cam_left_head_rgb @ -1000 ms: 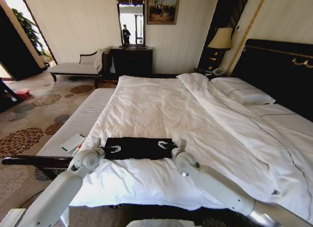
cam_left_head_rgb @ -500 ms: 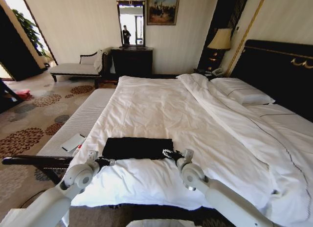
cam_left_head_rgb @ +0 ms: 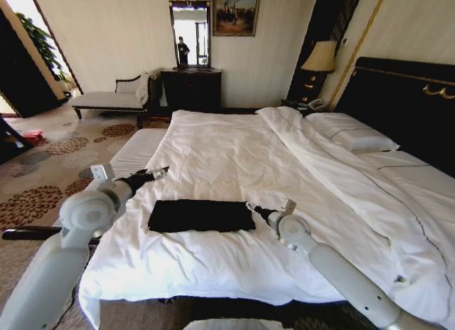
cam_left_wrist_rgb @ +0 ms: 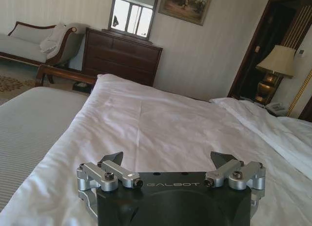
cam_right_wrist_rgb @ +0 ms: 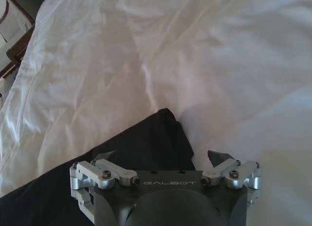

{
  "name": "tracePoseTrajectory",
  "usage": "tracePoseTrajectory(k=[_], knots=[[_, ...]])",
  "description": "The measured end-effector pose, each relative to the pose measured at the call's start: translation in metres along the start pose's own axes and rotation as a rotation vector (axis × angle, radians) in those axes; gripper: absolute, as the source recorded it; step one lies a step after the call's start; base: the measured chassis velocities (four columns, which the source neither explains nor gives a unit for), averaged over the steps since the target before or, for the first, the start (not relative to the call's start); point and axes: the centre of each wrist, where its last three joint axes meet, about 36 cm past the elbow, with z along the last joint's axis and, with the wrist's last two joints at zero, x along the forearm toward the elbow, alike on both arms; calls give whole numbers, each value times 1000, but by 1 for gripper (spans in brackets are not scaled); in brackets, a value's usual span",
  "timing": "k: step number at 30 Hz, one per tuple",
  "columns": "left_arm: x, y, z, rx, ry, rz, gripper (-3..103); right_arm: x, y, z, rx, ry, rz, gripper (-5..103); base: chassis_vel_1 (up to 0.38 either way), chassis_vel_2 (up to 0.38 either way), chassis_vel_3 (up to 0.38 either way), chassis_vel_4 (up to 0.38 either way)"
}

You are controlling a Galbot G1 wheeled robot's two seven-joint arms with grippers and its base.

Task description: Fold the clothes on the bed.

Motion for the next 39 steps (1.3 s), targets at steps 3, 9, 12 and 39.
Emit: tracePoseTrajectory(k=[3, 9, 12, 39], knots=[[3, 3, -2, -5, -4, -9, 100, -8, -8, -4, -47, 5, 8, 100, 0, 0, 0, 0], [6, 5, 1, -4, 1, -17, 100, -5, -13, -2, -68, -15, 6, 100, 0, 0, 0, 0], [6, 5, 2, -4, 3, -19, 100, -4, -15, 0, -73, -12, 7, 100, 0, 0, 0, 0], [2, 15, 10, -11, 28, -60, 100, -20, -10, 22, -104, 18, -16, 65, 0, 0, 0, 0]])
